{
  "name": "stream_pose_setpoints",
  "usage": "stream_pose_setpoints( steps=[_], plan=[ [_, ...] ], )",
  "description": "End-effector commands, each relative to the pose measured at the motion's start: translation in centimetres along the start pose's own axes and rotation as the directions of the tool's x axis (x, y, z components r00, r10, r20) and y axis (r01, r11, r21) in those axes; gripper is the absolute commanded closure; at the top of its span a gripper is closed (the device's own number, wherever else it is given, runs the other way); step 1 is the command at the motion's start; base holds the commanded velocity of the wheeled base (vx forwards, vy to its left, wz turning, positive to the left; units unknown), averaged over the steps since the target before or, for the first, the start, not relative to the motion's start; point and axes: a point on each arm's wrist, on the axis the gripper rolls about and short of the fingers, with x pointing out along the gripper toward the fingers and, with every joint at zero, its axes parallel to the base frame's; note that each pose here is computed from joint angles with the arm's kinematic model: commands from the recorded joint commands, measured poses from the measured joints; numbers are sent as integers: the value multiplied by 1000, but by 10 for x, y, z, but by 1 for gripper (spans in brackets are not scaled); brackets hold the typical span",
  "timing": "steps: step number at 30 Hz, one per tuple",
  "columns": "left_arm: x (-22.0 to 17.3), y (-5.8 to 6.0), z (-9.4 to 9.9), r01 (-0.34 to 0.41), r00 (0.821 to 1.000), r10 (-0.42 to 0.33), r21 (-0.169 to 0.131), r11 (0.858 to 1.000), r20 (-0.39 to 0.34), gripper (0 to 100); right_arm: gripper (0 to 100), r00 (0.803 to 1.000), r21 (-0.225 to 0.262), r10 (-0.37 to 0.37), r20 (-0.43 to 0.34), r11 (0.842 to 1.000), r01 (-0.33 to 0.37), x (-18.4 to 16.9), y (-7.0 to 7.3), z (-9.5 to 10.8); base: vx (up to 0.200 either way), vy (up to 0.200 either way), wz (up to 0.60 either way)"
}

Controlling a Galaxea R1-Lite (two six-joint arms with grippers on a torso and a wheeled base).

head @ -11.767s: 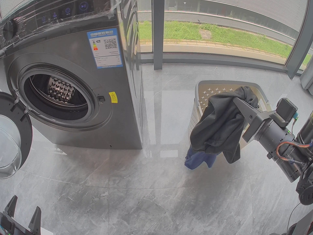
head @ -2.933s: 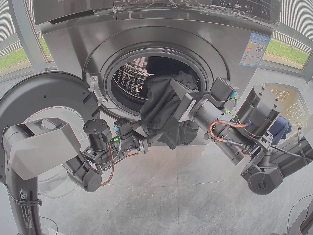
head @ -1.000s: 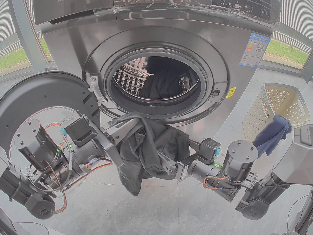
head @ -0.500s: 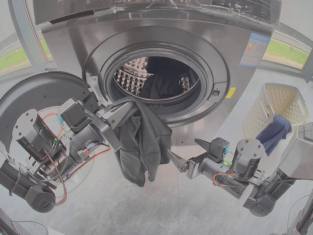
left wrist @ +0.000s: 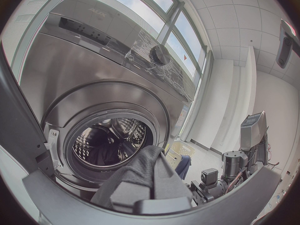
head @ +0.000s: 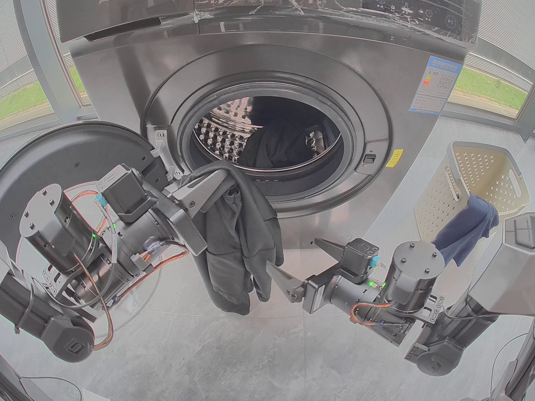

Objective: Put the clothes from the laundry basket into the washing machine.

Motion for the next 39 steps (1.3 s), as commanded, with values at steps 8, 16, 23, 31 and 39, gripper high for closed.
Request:
stream_pose_setpoints(
  steps=[8,16,23,31,39],
  plan=[
    [0,0,-1,0,1000,0,0,1000,-3,100,0,994,-8,61,92,998,-61,35,21,8,0,0,0],
    [-1,-1,0,4,1000,-4,-2,1000,0,100,0,997,-25,7,75,1000,-5,61,2,-13,0,0,0],
    [-1,-1,1,2,1000,-2,-2,1000,2,100,0,997,-26,-42,70,999,43,65,-17,-16,0,0,0],
    [-1,-2,2,10,1000,-10,-4,1000,4,100,0,992,-26,-95,83,995,98,69,-38,-12,0,0,0],
    [-2,-4,0,13,1000,-13,-5,1000,-4,100,0,992,-25,-81,101,996,84,76,-33,-11,0,0,0]
  ],
)
